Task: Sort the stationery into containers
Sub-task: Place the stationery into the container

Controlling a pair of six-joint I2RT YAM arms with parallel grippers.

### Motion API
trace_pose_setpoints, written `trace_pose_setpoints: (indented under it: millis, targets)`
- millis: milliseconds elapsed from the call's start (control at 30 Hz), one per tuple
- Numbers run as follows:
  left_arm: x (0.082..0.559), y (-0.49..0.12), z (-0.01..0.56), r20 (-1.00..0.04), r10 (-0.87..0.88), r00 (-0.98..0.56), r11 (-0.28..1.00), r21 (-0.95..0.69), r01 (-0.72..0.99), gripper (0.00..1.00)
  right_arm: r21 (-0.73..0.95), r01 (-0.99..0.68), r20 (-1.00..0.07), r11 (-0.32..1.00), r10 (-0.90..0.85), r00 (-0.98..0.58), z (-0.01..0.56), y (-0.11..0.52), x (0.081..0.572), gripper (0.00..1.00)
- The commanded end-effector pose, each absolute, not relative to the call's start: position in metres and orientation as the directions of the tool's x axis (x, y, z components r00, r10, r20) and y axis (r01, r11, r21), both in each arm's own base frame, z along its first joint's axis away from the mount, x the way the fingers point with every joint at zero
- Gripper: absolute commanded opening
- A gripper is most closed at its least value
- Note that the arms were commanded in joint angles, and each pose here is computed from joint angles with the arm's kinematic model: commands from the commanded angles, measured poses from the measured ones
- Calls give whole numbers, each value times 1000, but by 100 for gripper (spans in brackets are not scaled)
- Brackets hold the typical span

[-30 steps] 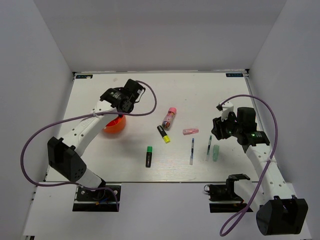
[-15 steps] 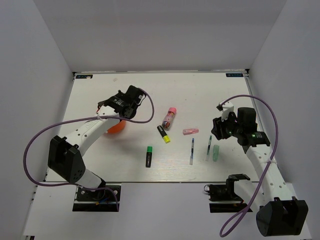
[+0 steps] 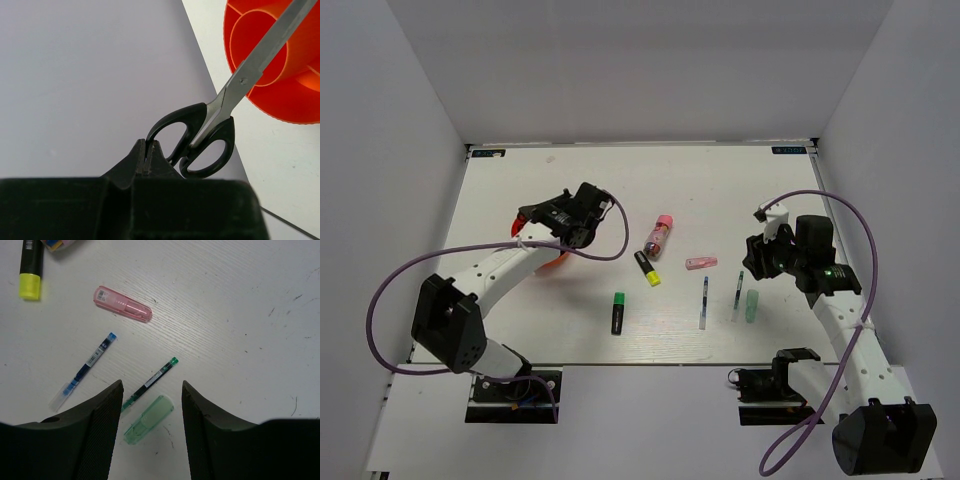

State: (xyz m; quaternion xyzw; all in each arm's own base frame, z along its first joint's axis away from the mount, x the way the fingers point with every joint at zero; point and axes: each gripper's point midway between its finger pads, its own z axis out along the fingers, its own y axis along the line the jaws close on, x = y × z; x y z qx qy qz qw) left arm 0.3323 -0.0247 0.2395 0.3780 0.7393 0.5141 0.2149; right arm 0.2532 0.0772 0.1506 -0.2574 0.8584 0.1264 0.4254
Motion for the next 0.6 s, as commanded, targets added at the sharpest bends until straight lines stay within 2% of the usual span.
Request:
trace_pose_setpoints:
  millis: [0,567]
  targets:
    - [336,-27,251,59,777,-627,165,942,294,0,0,-553,-817,833,-318,-480,161,80,255,54]
    - [336,-21,237,164,761,-627,84,935,346,0,-8,-556,-826,831,-319,-465,165,81,253,55]
